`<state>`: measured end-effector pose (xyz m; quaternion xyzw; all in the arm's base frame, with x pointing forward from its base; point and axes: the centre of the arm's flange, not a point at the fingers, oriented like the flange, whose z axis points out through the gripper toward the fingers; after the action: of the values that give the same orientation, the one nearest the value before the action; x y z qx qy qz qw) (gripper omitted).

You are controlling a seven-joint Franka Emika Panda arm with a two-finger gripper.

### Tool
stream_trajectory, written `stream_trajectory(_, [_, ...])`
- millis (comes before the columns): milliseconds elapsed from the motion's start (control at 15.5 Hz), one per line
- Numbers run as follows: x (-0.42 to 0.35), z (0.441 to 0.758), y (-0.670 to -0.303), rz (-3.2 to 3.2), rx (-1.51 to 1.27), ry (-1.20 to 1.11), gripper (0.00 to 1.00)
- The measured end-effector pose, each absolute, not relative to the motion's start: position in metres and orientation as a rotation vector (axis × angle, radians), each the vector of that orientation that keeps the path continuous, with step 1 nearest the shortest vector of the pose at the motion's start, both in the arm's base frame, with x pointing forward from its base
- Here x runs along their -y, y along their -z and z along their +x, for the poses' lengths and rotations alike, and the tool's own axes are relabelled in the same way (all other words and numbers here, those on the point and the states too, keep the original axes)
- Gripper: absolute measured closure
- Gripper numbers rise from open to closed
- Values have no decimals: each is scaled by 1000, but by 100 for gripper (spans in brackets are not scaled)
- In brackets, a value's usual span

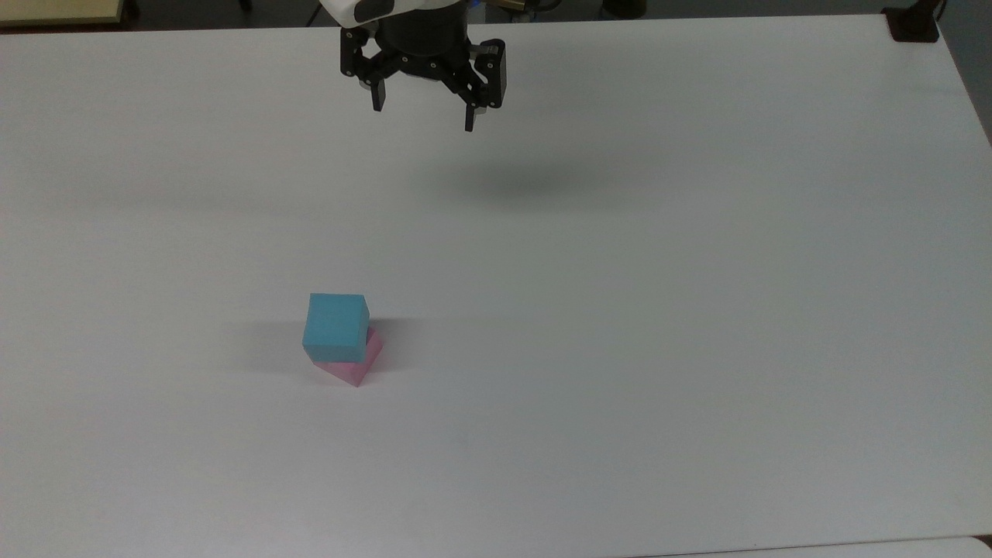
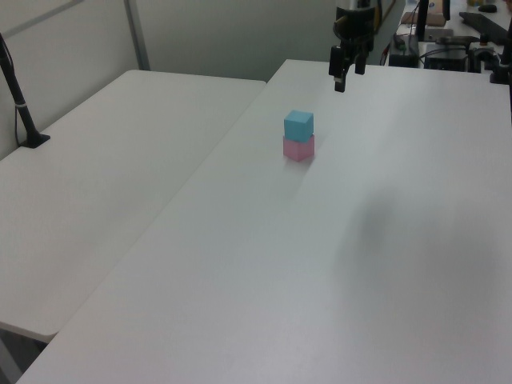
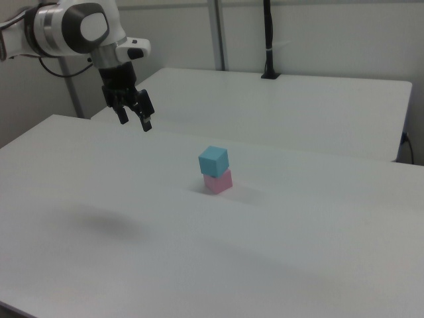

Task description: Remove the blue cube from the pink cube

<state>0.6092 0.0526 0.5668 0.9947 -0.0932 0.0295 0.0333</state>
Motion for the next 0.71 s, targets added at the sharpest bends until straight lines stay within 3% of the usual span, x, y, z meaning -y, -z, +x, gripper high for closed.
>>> stream_trajectory(323, [-52, 614, -559, 3066, 187, -87, 0])
stream_trajectory(710, [-20, 653, -513, 3065, 126, -202, 0])
